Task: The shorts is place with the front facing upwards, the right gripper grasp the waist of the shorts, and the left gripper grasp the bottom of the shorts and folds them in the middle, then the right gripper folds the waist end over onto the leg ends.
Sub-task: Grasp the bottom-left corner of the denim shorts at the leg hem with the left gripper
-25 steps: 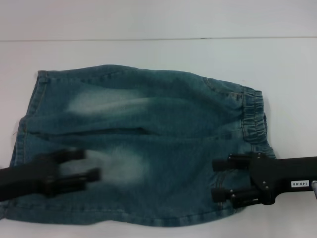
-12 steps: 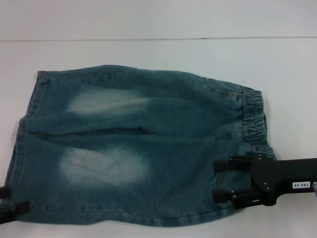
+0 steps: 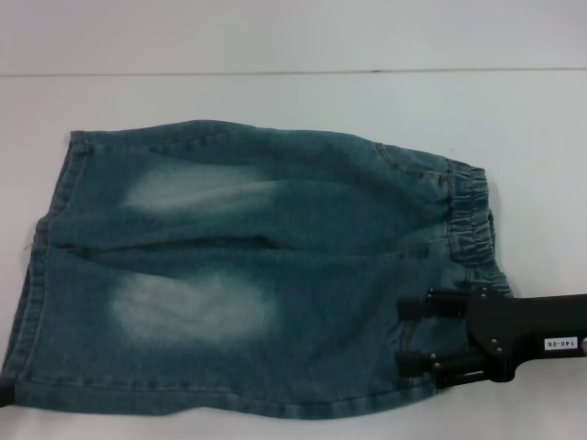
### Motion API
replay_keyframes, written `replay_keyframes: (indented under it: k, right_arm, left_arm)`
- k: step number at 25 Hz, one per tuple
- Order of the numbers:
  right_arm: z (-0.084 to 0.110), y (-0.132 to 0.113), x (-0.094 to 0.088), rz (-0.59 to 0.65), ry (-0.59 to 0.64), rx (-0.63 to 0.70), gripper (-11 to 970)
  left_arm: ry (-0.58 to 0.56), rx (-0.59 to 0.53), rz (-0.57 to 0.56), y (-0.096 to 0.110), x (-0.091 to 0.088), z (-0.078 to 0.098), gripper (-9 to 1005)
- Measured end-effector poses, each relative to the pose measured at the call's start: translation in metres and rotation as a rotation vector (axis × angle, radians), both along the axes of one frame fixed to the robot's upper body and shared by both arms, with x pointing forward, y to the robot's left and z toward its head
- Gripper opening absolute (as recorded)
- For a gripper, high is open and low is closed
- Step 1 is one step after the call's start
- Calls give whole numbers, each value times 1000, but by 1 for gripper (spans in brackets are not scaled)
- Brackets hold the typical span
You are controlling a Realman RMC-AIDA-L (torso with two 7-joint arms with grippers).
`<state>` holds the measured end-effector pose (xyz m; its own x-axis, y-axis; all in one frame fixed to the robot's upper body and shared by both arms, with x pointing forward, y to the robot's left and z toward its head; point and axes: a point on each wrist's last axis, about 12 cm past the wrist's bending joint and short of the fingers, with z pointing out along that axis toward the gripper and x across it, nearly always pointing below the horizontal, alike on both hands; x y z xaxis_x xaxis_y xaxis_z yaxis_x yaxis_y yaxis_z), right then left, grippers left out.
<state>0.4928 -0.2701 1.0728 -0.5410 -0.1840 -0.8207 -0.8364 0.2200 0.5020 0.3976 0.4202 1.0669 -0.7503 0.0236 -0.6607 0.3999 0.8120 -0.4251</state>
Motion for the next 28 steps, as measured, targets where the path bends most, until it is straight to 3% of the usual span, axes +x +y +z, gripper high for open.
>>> replay_keyframes:
  k: [14, 28]
  right_arm:
    - [0, 1, 0, 1, 3, 3, 942]
    - [0, 0, 0, -8, 2, 1, 942]
  left_arm:
    - [58, 16, -68, -14, 12, -4, 933]
    - [48, 9, -97, -19, 18, 2, 933]
